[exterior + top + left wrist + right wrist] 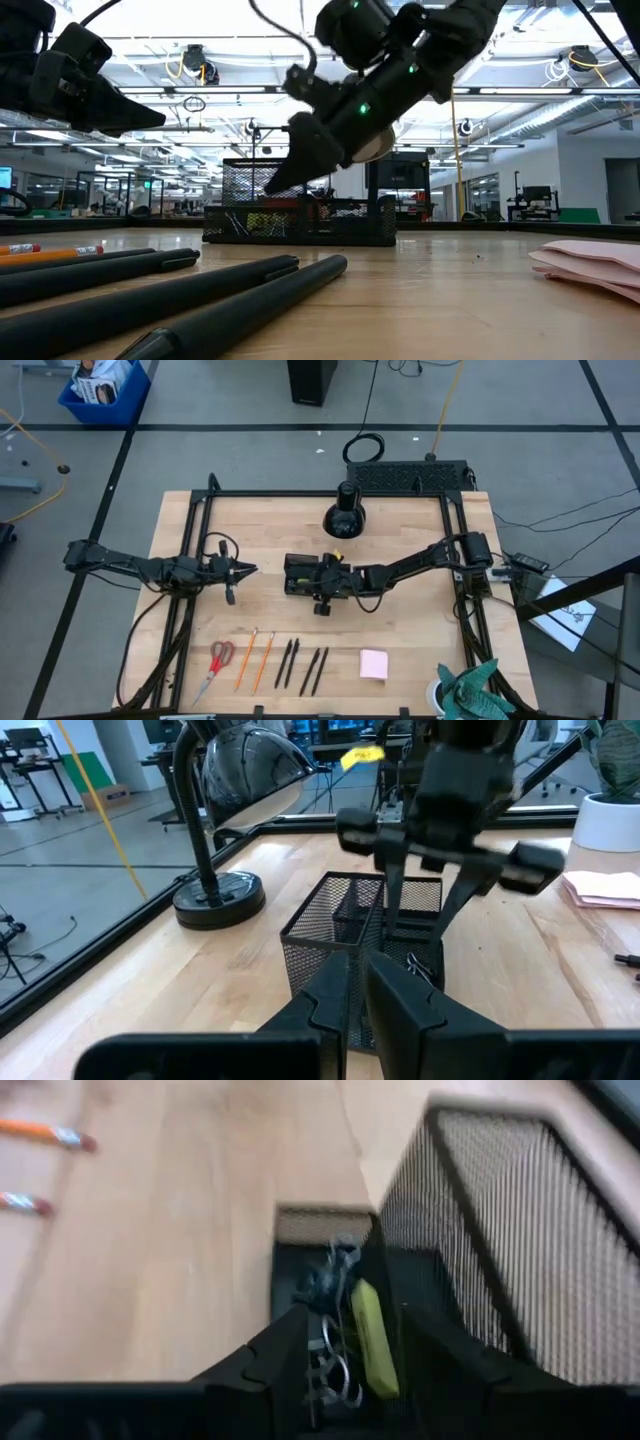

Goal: Pick and place office supplies into organizer
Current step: Put the left pencil into the desk organizer

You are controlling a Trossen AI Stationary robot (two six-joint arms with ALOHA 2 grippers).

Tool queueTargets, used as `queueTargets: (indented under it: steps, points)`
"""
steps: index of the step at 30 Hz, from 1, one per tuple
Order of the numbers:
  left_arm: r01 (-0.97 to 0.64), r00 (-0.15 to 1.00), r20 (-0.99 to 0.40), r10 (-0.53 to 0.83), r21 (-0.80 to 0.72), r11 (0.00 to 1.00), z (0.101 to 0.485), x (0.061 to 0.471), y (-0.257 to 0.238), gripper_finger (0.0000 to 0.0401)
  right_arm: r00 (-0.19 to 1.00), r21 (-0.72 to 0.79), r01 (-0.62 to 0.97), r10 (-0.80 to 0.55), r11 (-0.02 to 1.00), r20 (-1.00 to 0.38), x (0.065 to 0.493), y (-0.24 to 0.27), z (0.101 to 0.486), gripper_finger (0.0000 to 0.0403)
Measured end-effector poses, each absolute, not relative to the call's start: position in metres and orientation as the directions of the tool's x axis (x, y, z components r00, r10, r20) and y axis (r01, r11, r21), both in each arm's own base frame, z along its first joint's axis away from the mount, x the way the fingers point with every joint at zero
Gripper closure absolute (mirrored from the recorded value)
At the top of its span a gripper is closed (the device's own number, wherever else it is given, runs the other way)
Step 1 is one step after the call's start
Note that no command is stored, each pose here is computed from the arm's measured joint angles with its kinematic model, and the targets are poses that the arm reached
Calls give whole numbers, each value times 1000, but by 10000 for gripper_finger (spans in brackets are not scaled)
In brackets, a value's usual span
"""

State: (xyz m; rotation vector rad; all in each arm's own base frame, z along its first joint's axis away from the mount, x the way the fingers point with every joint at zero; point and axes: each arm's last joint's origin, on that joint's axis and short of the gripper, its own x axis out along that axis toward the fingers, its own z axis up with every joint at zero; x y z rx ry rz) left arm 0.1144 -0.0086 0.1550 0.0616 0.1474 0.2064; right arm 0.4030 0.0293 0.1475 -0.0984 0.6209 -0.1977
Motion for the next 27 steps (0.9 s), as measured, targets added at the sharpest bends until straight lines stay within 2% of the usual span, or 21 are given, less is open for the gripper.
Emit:
queueTargets:
  steps: [8, 12, 14, 19, 27]
  points:
    - [-199, 967, -144, 209, 80, 977, 155, 114, -9, 359, 823, -155, 47, -126, 987, -554, 380, 71, 194, 256]
    - [-195, 967, -145, 209, 105, 975, 154, 114, -9, 359, 823, -217, 45, -159, 975, -545, 358, 97, 207, 278]
    - [-195, 967, -145, 209, 103, 975, 154, 114, -9, 359, 835, -239, 57, -178, 969, -521, 347, 108, 206, 302]
    - [-195, 967, -146, 209, 105, 975, 154, 114, -9, 359, 867, -177, 49, -130, 983, -481, 318, 124, 194, 391]
    - [-195, 966, -150, 209, 104, 975, 154, 114, -9, 359, 914, -32, 77, -84, 996, -398, 272, 118, 147, 401]
